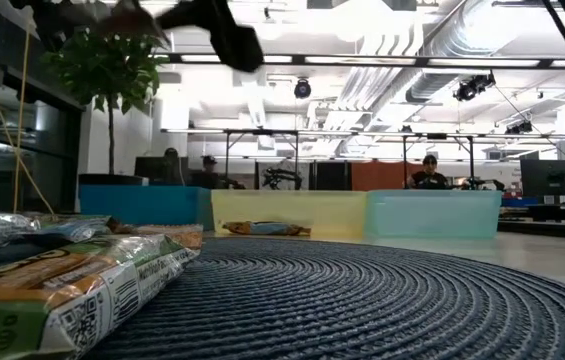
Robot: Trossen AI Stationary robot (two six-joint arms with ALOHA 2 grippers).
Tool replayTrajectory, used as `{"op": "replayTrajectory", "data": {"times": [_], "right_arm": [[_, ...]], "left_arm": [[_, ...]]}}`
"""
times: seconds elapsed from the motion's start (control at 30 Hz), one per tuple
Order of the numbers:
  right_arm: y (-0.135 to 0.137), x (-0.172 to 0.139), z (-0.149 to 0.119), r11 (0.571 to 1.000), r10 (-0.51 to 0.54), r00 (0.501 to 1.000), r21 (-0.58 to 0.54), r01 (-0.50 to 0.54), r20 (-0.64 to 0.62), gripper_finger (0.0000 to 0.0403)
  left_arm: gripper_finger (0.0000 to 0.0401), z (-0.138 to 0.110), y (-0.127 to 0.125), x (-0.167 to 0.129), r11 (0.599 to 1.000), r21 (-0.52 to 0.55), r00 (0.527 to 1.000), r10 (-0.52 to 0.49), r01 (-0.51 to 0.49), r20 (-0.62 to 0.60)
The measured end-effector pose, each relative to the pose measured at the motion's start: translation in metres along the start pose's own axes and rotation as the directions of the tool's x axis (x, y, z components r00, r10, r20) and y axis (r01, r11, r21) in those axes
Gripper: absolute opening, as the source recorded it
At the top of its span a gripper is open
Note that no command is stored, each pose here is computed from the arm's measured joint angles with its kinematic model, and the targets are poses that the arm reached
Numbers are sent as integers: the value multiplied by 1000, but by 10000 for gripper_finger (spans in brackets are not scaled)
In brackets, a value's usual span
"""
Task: Pick and place Granola Bars by type
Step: Put the red granola bar into the yellow bin
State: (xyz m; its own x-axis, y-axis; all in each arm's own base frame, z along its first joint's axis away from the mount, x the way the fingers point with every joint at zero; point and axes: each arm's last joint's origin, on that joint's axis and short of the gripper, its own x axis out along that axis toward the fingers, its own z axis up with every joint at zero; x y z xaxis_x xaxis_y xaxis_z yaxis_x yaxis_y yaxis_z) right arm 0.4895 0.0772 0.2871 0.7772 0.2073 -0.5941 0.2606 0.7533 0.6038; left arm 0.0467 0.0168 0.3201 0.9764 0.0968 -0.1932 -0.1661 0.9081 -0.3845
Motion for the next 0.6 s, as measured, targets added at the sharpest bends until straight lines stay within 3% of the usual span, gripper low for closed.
{"op": "replayTrajectory", "data": {"times": [0.23, 0.6], "right_arm": [[-10, -7, 18, 1000, 18, 999, -9, -18, 39, 71], [-16, -28, 58, 964, 260, 959, -85, -251, 117, 71]], "left_arm": [[218, 0, 0, 0, 1000, 0, 1000, -1, 1, -1], [218, 0, 0, 0, 1000, 3, 1000, -1, 1, -1]]}}
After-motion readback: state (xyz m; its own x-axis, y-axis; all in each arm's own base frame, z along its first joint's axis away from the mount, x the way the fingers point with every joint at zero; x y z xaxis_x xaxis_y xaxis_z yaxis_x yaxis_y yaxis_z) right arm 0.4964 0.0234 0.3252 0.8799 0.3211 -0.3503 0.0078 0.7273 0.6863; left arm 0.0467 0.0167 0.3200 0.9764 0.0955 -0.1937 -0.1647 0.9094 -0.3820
